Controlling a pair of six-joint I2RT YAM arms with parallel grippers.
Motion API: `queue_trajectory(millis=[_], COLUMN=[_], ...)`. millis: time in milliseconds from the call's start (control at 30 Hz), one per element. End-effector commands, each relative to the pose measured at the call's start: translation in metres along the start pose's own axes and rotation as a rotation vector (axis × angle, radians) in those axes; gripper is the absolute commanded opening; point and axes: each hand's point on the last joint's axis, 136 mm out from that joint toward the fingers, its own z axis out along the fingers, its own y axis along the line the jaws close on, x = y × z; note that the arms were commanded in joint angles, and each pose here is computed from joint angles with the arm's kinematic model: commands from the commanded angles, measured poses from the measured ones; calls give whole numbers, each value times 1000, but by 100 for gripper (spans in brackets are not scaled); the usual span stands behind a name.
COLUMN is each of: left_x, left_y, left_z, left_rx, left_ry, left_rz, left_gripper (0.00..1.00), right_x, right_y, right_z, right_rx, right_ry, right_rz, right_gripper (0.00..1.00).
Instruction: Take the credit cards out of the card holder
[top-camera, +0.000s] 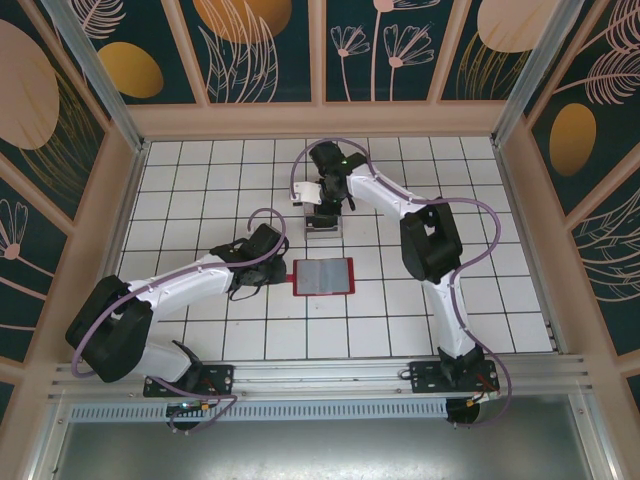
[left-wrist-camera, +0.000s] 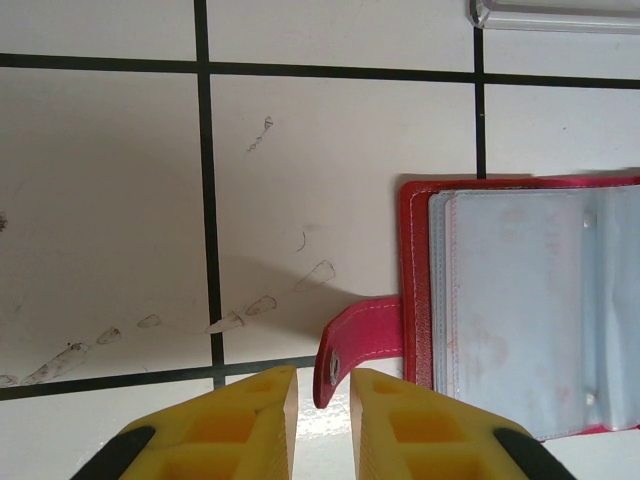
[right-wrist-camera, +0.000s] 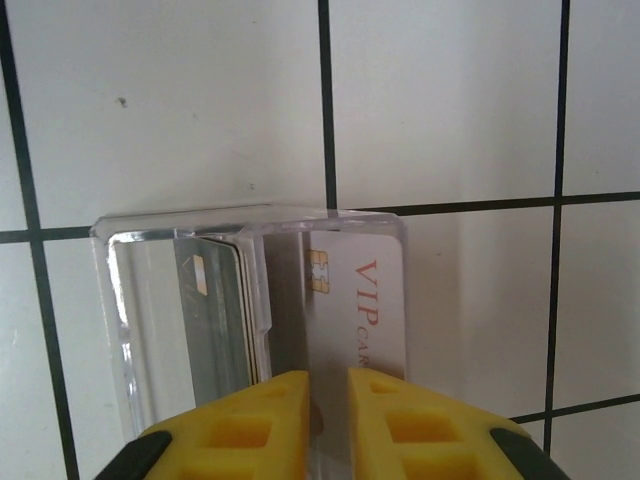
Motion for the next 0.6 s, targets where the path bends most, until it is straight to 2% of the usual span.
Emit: queue_trajectory(millis=[0, 300, 567], left_x=[-2, -18, -37], left_y=[5, 6, 1], left_z=[2, 9, 13], left_rx=[-10, 16, 44], left_ry=[-9, -30, -50], left_rz=[0, -26, -24], left_gripper=[23, 23, 24], right_x=[-22, -35, -27], right_y=[-20, -7, 18], right_z=[-35, -58, -67], right_rx=[115, 135, 152], right_ry=[-87, -219, -221], right_rz=[99, 511, 913], right_gripper=[12, 10, 8])
